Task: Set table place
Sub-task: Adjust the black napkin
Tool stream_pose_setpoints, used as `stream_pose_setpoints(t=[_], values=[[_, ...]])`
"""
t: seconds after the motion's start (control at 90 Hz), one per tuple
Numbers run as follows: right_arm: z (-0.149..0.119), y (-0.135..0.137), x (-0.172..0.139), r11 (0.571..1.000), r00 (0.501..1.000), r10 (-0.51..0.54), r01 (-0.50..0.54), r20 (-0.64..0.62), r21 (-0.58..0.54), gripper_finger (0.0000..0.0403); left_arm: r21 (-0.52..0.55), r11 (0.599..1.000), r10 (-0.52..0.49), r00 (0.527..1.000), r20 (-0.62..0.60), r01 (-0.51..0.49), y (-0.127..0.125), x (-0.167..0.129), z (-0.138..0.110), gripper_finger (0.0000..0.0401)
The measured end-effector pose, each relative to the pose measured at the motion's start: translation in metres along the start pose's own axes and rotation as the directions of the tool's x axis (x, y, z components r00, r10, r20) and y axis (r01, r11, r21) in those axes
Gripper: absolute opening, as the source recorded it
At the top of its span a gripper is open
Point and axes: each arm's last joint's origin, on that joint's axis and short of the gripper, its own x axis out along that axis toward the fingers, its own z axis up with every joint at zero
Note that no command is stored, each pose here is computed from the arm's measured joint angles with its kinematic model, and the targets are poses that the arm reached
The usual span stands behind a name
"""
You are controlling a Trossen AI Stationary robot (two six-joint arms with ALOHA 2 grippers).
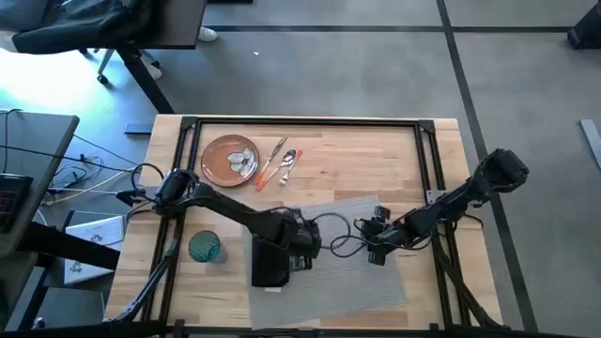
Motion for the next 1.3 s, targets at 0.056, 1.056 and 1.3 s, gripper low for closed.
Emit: stream_pose_setpoints(t=[0.056, 1.056, 1.3], values=[[0.000, 0.000, 0.000, 1.000, 1.000, 0.000, 0.000, 0.001, 0.009, 0.0193, -0.047, 0.998, 0.040, 0.999, -0.020, -0.041, 0.017, 0.003, 0.004, 0.0131], [0.000, 0.000, 0.000, 1.000, 1.000, -0.011, 0.011, 0.007, 0.002, 0.0193, -0.094, 0.945, 0.226, 0.834, -0.503, -0.313, 0.056, 0.025, -0.070, 0.0131], [0.000, 0.000, 0.000, 1.000, 1.000, -0.012, 0.012, 0.006, 0.002, 0.0192, -0.069, 0.948, 0.222, 0.804, -0.551, -0.309, 0.039, 0.016, -0.082, 0.0131]])
